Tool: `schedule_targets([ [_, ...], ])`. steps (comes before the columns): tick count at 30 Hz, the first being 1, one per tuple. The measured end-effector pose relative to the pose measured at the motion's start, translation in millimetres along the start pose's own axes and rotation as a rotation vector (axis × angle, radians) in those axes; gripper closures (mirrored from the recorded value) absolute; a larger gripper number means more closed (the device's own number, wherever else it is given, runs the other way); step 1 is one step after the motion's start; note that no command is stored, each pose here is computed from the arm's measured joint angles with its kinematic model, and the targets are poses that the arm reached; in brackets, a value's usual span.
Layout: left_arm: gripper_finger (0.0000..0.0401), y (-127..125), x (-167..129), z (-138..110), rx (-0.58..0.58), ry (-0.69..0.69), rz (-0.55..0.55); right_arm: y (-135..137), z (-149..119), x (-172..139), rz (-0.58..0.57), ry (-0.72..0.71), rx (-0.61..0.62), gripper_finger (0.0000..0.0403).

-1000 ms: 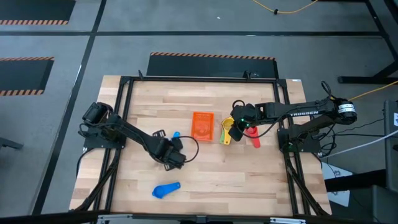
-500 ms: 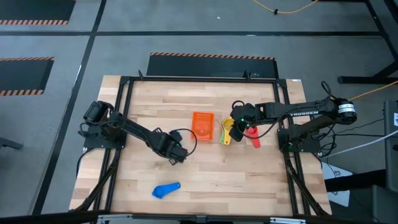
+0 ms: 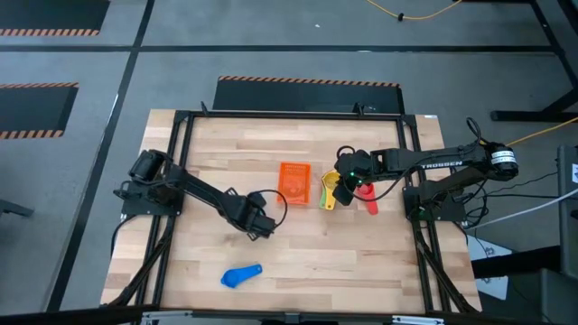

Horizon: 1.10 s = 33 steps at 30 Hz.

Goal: Nest measuring cups in basket
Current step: Stack the top light blue measuring cup on top of the yellow measuring cup

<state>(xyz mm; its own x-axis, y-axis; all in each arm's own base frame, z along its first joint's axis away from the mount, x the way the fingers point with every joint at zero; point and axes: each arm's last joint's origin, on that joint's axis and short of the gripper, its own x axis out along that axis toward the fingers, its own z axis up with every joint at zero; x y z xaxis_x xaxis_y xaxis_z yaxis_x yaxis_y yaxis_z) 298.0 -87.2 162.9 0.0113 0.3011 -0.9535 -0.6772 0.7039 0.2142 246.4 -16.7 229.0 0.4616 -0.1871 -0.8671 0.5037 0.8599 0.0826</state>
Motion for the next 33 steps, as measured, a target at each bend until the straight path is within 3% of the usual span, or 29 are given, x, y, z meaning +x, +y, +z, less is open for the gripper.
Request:
schedule_targets([
  [6, 0.0281, -4.6, 1.9, -3.9, 0.099, -0.008, 0.001, 0.1, 0.2, 0.0, 0.001, -0.002, 0.001, 0.0288],
  [13, 0.0291, -7.3, 0.4, -6.9, 0.131, -0.025, -0.006, 0.2, 0.6, 0.0, 0.003, -0.006, 0.002, 0.0288],
  [24, 0.0393, -7.4, -0.4, -6.7, 0.196, -0.029, -0.005, 0.3, 0.6, 0.0, 0.003, -0.006, 0.002, 0.0288],
  [33, 0.0396, -13.9, -5.4, -11.2, 0.61, -0.056, -0.06, 0.2, 0.6, 0.0, 0.003, -0.006, 0.002, 0.0288],
])
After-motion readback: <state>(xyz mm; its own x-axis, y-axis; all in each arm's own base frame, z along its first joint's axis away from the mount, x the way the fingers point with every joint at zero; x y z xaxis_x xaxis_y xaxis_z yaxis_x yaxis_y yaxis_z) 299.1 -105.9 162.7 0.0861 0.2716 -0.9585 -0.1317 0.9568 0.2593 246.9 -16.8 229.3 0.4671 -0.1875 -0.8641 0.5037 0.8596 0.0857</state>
